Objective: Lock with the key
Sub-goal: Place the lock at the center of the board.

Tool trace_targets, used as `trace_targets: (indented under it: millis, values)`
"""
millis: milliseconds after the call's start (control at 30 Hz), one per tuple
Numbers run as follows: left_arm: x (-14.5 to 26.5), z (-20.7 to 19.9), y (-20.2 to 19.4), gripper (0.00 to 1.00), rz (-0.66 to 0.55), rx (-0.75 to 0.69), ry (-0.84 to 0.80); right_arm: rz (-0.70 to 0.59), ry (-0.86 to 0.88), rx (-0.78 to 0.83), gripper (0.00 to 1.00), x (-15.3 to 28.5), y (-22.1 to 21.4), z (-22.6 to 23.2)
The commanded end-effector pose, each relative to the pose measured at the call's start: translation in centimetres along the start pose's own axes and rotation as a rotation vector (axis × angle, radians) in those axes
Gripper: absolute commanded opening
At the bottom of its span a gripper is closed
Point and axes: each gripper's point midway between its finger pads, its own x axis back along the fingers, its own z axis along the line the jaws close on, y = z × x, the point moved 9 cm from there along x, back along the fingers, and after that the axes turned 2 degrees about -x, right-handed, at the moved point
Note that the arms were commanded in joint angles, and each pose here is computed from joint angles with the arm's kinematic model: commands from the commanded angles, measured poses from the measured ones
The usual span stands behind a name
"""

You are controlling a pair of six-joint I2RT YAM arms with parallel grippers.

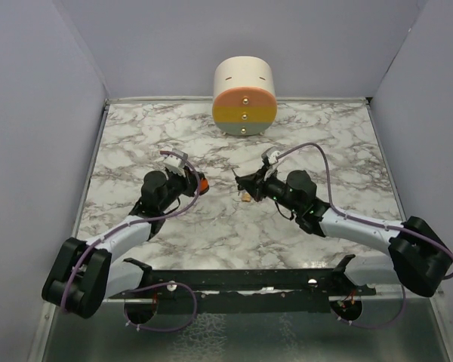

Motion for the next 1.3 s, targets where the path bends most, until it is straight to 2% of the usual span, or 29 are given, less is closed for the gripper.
trace_targets:
  millis: [0, 400, 867, 1133, 1267]
  values:
    - [-0.3, 0.6, -1.2, 0.00, 0.035, 0.053, -0.044, -0.036, 0.021, 0.003, 0.01, -1.8, 0.8, 0.4]
    - [-0.8, 2.8, -5.1, 0.00, 0.112, 0.122, -0.059, -0.014, 0.090, -0.052, 0.01, -5.7, -1.4, 0.8]
    - [-2.7, 4.5, -6.2, 0.00, 0.141, 0.128, -0.005, 0.033, 0.115, -0.127, 0.01, -9.1, -4.7, 0.4]
    - [-3.0, 5.1, -7.0, 0.25, 0.190, 0.143, 0.041, 0.083, 0.050, -0.125, 0.01, -10.6, -7.4, -0.7]
    - [-2.9, 5.3, -6.9, 0.34, 0.189, 0.141, 0.075, 0.102, 0.008, -0.123, 0.01, -10.8, -8.2, -1.2]
